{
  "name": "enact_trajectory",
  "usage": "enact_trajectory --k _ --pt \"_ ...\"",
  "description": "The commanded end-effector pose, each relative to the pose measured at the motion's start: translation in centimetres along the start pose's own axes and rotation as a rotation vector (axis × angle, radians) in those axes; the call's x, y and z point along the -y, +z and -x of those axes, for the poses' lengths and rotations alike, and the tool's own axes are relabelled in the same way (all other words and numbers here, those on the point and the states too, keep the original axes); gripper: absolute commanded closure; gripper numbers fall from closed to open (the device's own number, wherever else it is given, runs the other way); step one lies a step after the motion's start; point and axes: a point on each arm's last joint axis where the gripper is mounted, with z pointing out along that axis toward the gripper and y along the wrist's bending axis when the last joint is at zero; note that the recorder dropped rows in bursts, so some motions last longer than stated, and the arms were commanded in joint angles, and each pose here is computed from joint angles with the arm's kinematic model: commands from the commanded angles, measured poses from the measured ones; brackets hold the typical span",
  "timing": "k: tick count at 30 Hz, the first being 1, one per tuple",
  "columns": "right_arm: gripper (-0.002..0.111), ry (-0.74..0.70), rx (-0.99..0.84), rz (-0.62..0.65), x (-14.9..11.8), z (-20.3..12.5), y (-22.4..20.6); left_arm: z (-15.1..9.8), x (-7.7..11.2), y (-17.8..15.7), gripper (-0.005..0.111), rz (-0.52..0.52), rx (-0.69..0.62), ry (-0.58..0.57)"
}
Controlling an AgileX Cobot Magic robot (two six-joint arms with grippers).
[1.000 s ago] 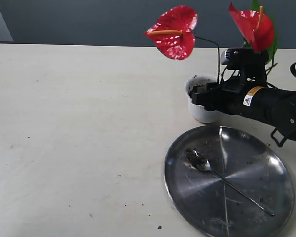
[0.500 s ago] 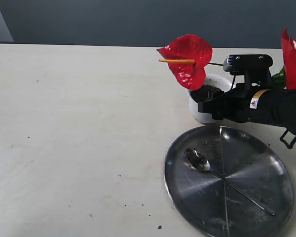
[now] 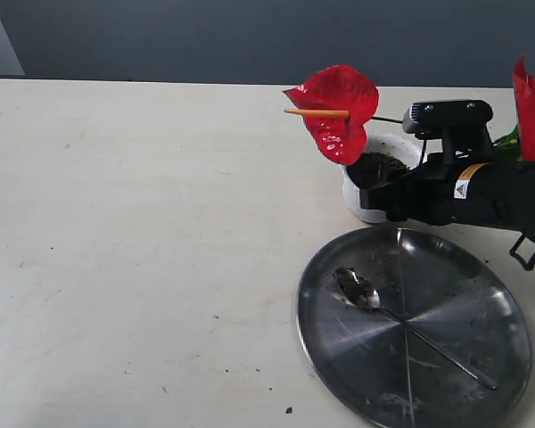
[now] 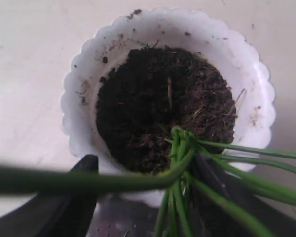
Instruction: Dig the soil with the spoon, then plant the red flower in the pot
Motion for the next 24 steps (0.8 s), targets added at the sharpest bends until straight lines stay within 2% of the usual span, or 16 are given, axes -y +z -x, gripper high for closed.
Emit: enact_trajectory --k 1,10,24 --pt "0.053 0.017 -0.183 -0.055 0.6 -1.8 -0.1 0.1 0.0 0.0 0.105 -0.004 0.004 -0.004" --pt "0.053 -0.011 -0.136 -0.057 0.0 2.7 -0.4 0.1 0.0 0.0 0.105 -0.004 0.004 -0.004" --pt "0.053 -0.028 -0.150 -0.066 -0.2 4.1 -1.0 0.1 0.0 0.0 0.105 -0.004 0.004 -0.004"
